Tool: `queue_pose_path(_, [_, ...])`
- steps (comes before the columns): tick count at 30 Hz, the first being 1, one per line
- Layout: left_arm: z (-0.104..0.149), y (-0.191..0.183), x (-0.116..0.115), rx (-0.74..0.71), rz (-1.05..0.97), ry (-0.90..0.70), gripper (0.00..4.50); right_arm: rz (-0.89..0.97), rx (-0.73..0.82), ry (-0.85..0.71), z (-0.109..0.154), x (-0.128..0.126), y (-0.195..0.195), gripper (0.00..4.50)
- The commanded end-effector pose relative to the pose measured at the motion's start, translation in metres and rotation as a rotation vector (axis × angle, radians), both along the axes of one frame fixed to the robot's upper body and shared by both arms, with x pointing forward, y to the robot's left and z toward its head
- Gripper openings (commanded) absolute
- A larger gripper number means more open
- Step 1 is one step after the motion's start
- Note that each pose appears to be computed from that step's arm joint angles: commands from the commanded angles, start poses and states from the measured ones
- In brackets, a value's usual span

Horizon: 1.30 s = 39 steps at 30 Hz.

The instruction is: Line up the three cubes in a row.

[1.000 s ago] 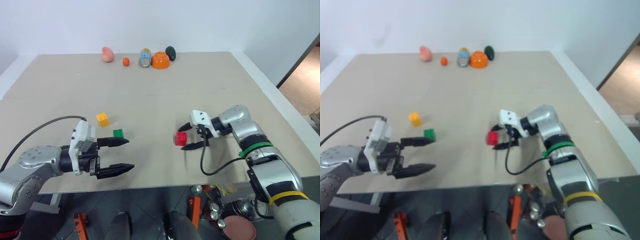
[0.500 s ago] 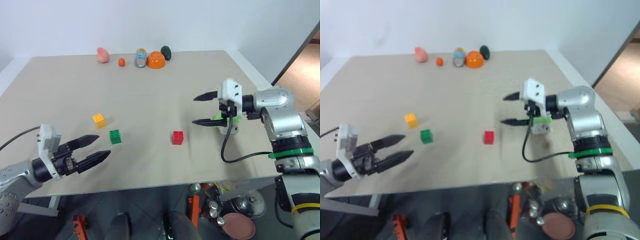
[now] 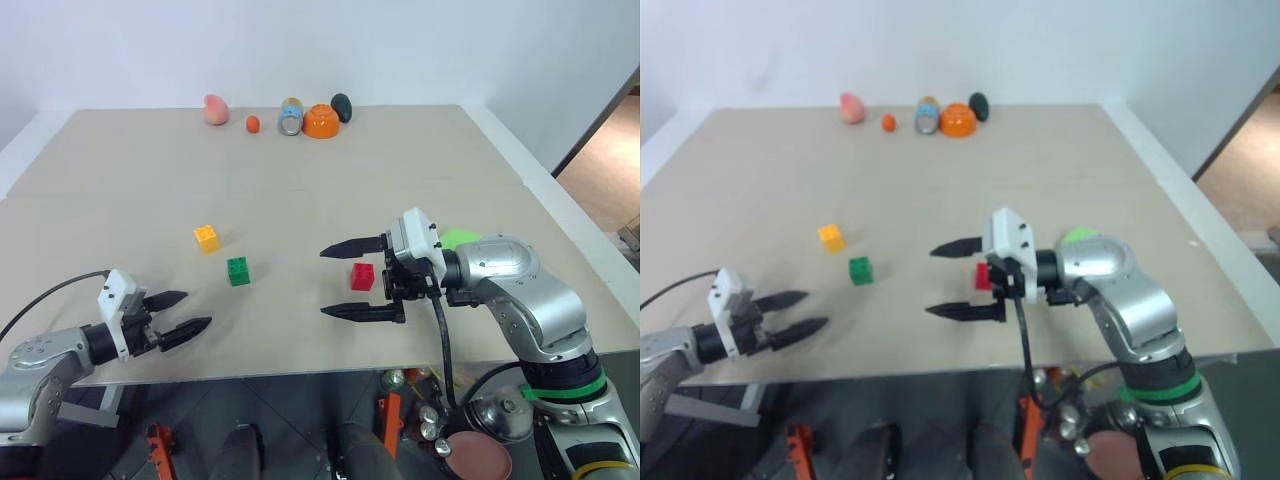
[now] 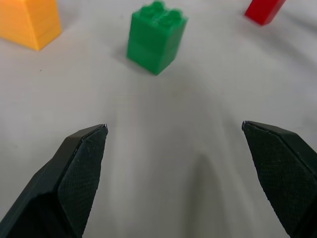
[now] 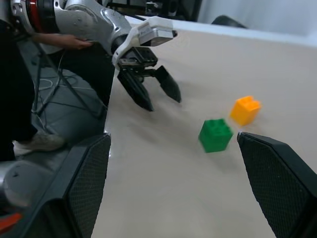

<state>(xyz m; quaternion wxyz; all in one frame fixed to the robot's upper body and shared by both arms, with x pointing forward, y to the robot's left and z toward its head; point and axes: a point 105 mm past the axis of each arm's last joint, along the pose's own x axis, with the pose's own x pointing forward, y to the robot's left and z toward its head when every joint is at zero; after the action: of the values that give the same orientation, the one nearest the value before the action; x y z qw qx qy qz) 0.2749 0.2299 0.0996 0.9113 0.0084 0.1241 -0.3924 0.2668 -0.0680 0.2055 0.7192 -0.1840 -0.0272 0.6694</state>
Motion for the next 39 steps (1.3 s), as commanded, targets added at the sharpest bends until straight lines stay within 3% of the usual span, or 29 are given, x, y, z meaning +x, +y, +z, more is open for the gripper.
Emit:
queue_pose_path(1, [0.004,-0.006,0.011,0.002,-0.036,-0.052,4.50,-0.007,0.006,-0.040,0.005,-0.004,0.004,4.23])
queue_pose_path(13, [0.010,-0.025,0.061,-0.020,-0.091,-0.107,4.50,-0.076,0.029,-0.035,0.003,0.005,0.003,4.23])
queue_pose_path(26, [0.004,-0.043,0.069,-0.006,-0.202,-0.085,4.50,-0.106,0.033,-0.047,0.005,0.008,0.001,4.23])
queue_pose_path(36, [0.006,-0.050,0.074,-0.003,-0.237,-0.105,1.28,-0.118,0.040,-0.059,0.008,0.013,0.000,4.26])
queue_pose_path(39, [0.009,-0.054,0.074,-0.002,-0.259,-0.111,1.24,-0.118,0.040,-0.064,0.008,0.014,0.001,4.26])
